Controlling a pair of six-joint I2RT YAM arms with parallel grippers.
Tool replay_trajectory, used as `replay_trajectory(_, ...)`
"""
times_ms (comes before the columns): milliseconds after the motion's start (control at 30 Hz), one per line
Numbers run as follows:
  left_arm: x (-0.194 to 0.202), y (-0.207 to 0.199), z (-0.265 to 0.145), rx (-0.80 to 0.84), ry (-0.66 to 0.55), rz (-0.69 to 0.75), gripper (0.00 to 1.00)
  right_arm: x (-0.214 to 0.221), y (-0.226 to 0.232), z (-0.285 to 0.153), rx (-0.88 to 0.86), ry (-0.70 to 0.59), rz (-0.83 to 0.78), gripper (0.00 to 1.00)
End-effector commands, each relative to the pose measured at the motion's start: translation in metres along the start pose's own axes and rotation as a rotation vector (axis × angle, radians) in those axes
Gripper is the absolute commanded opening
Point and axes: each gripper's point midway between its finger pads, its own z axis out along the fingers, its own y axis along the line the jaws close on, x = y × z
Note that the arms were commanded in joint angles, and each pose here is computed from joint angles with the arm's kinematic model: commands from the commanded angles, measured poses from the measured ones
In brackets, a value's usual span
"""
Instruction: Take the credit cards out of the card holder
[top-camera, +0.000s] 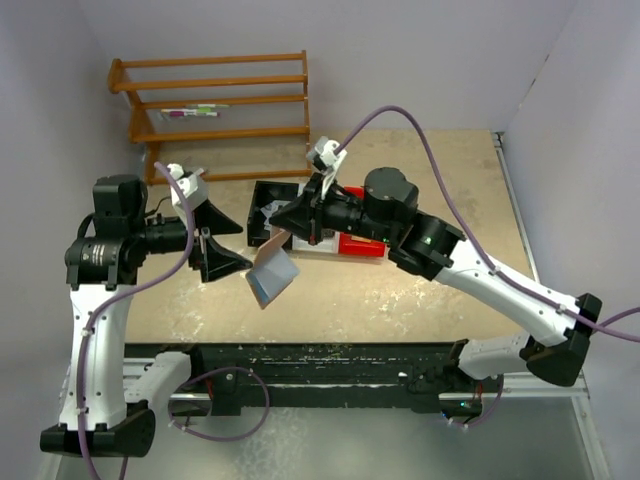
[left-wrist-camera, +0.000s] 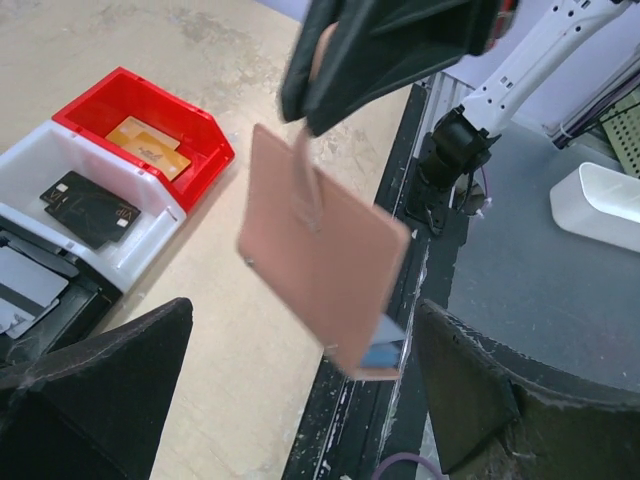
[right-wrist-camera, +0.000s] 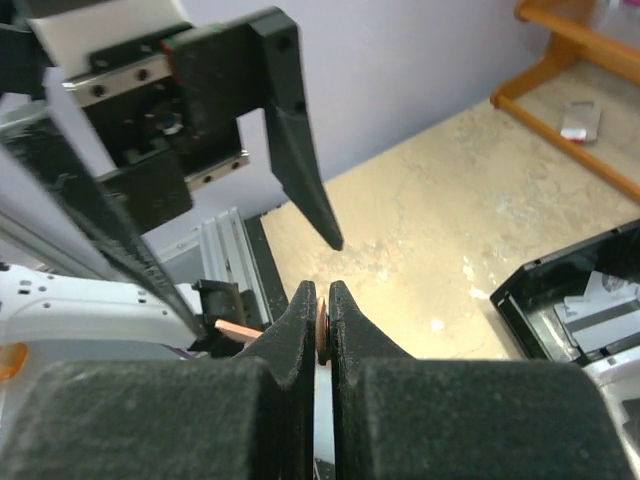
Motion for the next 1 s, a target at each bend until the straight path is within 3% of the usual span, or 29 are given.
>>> replay_trajectory(0,0.003,0.000,-0.001,-0.021,-0.013,0.108,0.92,-0.029,0.007,0.003,-0.006,-0.069,0.027,0.00)
replay_trajectory(300,0.012,0.013,-0.003,-0.115,-0.007,0.157,0.87,-0.037,0.038,0.032,-0.031,-0.067,0.081,0.00)
replay_trajectory(567,0.021,0.031,-0.007,-0.216,0.013,0.236,0.70,-0.035,0.055,0.039,-0.086,-0.056,0.103,0.00)
replay_trajectory(667,0.024,0.023,-0.006,-0.171,0.013,0.223,0.55,-0.033,0.059,0.041,-0.109,-0.044,0.118,0.00)
replay_trajectory(800,0.023,0.006,-0.002,-0.076,-0.002,0.162,0.23,-0.030,0.065,0.040,-0.135,-0.027,0.154,0.00)
replay_trajectory(867,0.018,-0.002,-0.001,-0.041,-0.017,0.141,0.13,-0.026,0.065,0.037,-0.151,-0.023,0.161,0.10)
replay_trajectory(967,0.007,-0.006,-0.002,-0.035,-0.039,0.095,0.02,-0.023,0.057,0.031,-0.128,-0.033,0.160,0.33)
